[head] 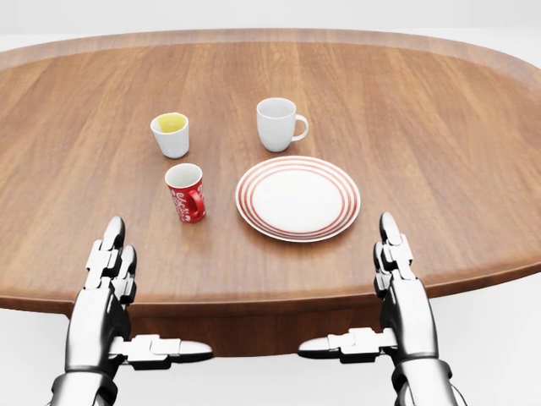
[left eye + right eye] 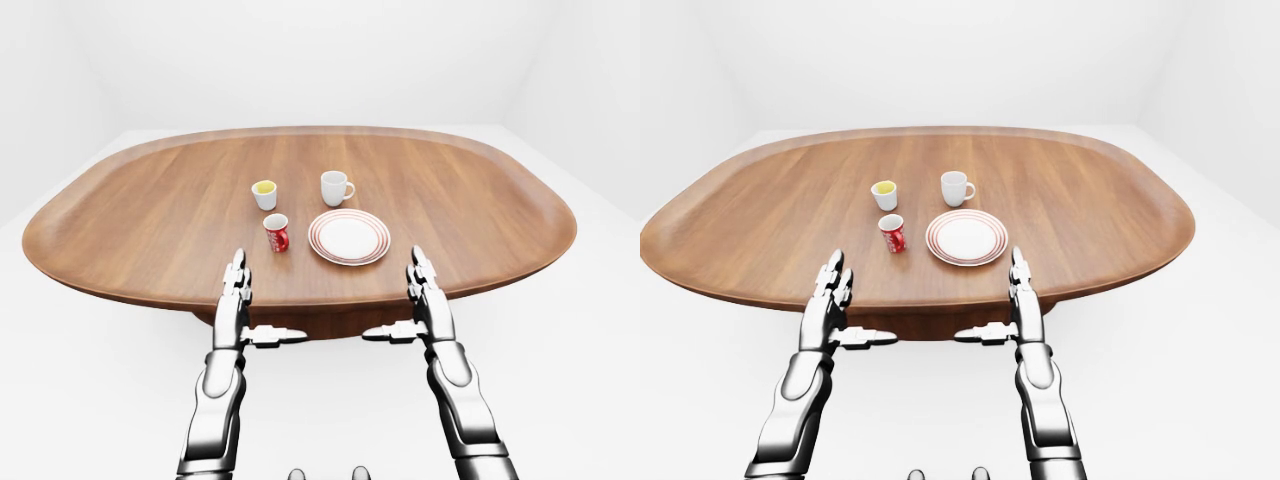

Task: Pick up the red mug and put it on the plate

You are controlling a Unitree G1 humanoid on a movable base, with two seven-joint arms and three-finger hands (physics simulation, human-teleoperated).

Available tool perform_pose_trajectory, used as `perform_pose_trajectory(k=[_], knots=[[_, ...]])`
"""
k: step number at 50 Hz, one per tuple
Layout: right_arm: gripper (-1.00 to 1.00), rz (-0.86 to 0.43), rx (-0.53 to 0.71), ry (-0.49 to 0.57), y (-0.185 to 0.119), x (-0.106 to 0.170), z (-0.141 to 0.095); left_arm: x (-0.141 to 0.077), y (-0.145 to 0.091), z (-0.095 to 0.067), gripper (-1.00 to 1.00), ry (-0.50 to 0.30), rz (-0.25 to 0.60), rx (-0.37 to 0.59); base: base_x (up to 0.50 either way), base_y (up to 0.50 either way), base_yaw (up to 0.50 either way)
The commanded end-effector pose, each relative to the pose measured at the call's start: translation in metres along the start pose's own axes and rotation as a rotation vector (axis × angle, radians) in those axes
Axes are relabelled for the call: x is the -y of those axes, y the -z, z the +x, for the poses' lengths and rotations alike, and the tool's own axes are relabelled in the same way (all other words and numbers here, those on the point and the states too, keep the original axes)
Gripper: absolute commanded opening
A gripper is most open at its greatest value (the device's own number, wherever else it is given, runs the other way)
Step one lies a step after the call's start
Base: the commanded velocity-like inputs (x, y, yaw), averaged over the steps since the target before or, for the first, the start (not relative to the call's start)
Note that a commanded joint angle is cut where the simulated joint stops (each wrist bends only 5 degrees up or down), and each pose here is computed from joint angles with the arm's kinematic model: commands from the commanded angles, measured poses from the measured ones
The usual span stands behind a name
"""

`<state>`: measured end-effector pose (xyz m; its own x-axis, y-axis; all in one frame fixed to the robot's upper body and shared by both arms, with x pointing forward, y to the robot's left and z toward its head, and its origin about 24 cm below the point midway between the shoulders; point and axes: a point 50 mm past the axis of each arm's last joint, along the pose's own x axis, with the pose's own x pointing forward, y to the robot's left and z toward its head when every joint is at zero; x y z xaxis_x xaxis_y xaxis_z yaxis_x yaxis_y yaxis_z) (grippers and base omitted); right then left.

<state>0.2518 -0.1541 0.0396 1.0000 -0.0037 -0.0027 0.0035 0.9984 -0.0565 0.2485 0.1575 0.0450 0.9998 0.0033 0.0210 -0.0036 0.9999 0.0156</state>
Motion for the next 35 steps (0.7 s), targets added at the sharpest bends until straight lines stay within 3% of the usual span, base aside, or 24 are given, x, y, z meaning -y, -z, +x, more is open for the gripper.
perform_pose_trajectory(k=[1, 35], knots=[[1.00, -0.010, -0.003, -0.001, 0.0009, -0.0001, -0.0001, 0.0004, -0.0004, -0.0009, 1.00, 0.001, 0.001, 0.001, 0.00, 0.00, 0.00], [1.00, -0.021, -0.003, -0.004, 0.0012, -0.0016, -0.0006, 0.0006, 0.0007, -0.0008, 1.00, 0.002, 0.003, -0.001, 0.00, 0.13, 0.00]])
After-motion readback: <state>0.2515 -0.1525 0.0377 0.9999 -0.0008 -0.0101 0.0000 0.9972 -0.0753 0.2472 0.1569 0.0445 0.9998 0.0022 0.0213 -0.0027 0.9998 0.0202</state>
